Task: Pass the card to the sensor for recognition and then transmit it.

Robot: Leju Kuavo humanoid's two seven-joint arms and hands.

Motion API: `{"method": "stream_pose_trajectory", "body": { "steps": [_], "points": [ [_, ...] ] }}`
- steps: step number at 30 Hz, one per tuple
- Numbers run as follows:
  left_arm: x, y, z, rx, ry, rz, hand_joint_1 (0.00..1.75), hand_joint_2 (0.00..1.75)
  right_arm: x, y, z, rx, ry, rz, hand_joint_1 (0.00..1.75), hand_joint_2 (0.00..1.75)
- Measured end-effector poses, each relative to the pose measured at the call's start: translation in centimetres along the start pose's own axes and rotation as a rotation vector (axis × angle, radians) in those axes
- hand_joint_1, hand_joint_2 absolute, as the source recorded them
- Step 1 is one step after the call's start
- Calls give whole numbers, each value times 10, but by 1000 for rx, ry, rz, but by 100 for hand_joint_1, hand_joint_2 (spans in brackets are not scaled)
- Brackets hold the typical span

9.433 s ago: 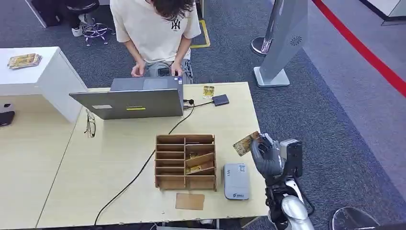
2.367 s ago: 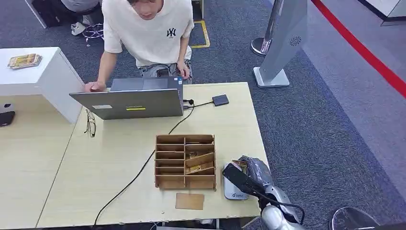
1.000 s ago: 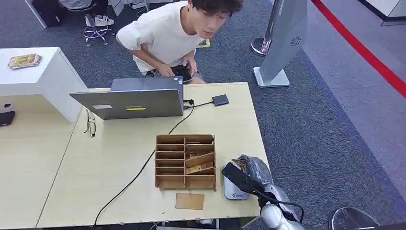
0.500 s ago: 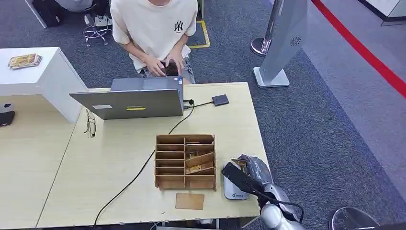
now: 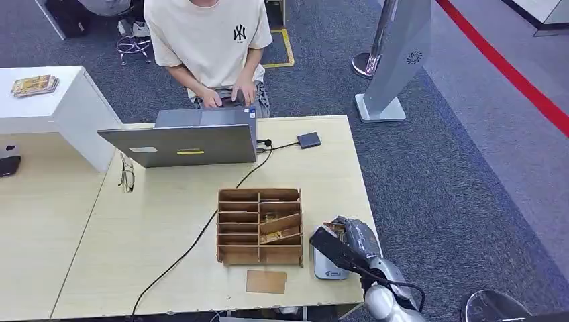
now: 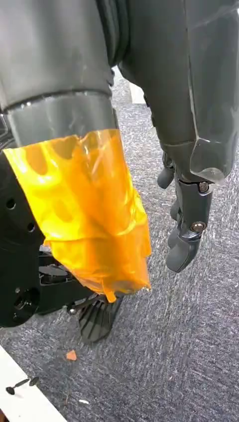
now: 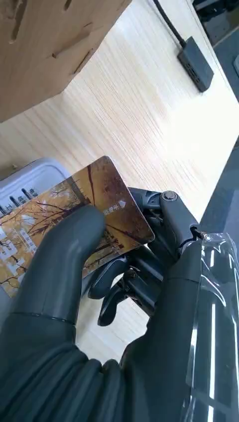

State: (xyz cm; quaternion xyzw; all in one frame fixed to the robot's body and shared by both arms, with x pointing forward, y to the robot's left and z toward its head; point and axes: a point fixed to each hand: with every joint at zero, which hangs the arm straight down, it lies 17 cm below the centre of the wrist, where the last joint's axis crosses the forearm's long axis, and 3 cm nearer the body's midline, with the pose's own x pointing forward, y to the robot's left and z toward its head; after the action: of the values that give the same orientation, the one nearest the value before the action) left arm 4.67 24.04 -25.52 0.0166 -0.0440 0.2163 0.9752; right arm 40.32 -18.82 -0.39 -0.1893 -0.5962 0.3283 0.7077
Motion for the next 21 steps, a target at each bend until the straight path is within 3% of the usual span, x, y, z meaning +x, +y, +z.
{"method": "stream_pose_trajectory", "body": {
  "steps": [21],
  "points": [
    [-1, 0, 0, 2, 8, 10, 0, 0, -1, 2, 0, 7, 1, 0, 175, 175]
  ]
}}
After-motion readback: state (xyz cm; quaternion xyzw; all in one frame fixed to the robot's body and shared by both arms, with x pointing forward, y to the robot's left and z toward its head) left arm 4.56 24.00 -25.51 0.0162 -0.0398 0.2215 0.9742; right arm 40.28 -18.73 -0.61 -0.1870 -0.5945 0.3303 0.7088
